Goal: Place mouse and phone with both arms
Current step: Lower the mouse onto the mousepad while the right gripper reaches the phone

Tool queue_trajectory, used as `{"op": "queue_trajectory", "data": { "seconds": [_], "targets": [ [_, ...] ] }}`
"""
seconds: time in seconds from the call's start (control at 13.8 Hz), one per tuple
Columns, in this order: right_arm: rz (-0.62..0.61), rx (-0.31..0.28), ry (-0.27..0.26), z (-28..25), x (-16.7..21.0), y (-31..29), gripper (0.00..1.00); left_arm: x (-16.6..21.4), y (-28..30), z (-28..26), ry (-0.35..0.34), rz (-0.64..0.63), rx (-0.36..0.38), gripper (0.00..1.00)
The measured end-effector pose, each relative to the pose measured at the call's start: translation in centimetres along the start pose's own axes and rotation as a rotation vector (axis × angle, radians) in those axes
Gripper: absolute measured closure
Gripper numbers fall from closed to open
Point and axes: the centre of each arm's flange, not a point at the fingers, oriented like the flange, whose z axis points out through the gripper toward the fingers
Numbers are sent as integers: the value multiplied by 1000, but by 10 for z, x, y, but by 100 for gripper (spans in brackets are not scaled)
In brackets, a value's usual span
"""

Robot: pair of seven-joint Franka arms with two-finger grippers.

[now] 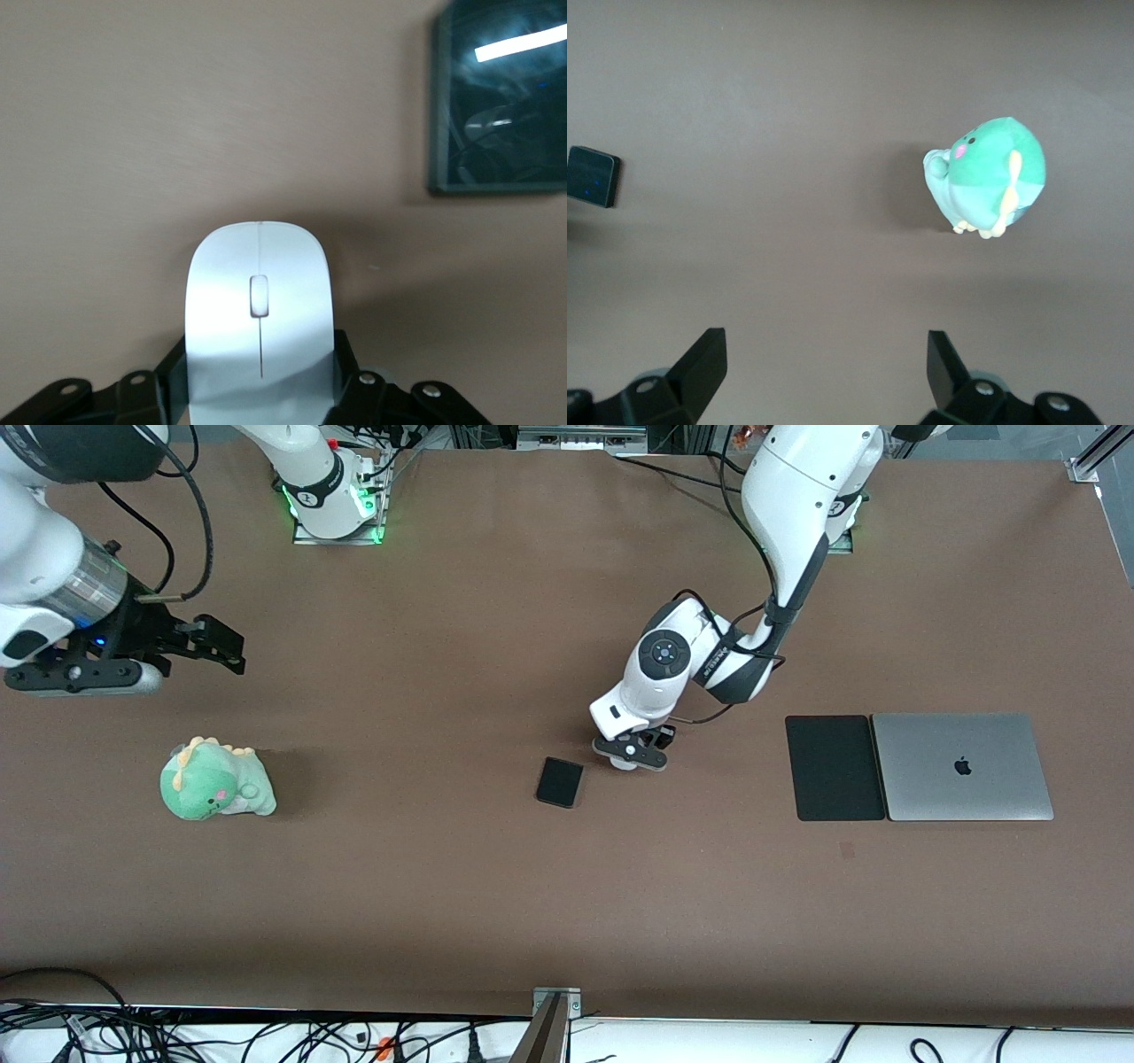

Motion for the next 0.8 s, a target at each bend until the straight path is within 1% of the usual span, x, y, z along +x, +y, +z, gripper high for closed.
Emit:
{"op": "queue_trajectory", "data": {
  "seconds": [0.07,0.14,0.29,0.36,0.43,0.58,0.72,0.8],
  "targets": [
    [-7,-3,-19,11,4,-5,0,12,-21,-22,-33,-35,22,38],
    [-15,-6,-37,22,8,-10,0,26,-55,-49,-69,-74,42,38],
    [-36,-14,-72,41,13,-23,0,46,-146,-90,-134,-133,57,38],
    [-46,-19,-83,49,14,-29,0,48,-192,-97,-154,-170,54,38],
    [-60,-22,-90,53,14,-37,0,47,-235,-96,-172,-201,53,38],
    [-86,-30,-104,65,12,-68,0,36,-297,-79,-215,-207,79,38],
    [-32,-30,-87,85,16,-106,0,24,-336,-62,-254,-205,93,38],
    [1,-16,-74,101,20,-128,0,18,-345,-55,-271,-207,90,38]
  ]
}}
